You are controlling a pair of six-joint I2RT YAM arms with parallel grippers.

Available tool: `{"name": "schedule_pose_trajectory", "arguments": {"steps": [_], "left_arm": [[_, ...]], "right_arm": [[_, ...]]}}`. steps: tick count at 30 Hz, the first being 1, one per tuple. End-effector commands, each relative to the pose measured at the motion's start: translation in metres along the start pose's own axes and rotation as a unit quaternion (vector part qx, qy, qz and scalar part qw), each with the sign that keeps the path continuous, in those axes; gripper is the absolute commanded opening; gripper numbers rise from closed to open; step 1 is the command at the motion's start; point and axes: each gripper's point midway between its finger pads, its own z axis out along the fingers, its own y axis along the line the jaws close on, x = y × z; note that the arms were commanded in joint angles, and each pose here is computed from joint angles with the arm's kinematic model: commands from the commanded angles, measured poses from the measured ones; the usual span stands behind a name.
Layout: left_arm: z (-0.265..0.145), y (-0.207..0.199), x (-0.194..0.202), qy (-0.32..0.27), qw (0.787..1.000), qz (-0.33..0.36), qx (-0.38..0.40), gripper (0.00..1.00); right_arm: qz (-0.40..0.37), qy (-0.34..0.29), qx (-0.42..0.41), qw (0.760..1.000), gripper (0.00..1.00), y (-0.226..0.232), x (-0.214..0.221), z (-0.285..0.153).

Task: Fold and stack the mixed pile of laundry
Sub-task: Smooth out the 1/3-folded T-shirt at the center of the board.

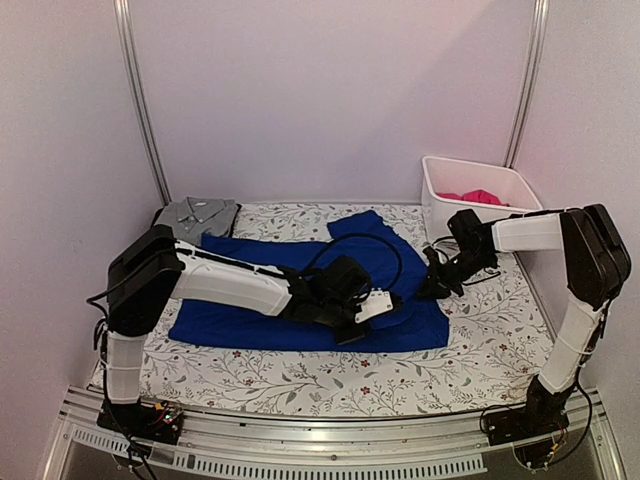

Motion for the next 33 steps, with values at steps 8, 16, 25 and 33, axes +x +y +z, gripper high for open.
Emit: {"name": "schedule_pose_trajectory", "arguments": {"steps": [8, 16, 25, 33], "left_arm": [[-0.034, 0.067, -0.007, -0.052, 0.991, -0.116, -0.05, 0.35], [-0.022, 0.116, 0.04, -0.011, 0.971, -0.213, -0.104, 0.42], [-0.042, 0.15, 0.086, 0.033, 0.934, -0.32, -0.153, 0.63], [-0.098, 0.119, 0.07, -0.036, 0.927, -0.37, -0.037, 0.74]], "right_arm": [[-0.036, -0.053, -0.064, 0.996, 0.0, 0.05, -0.055, -0.015], [-0.03, -0.066, -0.088, 0.993, 0.03, 0.062, -0.087, -0.006], [-0.049, -0.09, -0.038, 0.994, 0.47, 0.061, -0.071, -0.041], [-0.035, -0.007, -0.042, 0.998, 0.43, 0.049, 0.036, -0.033]]}}
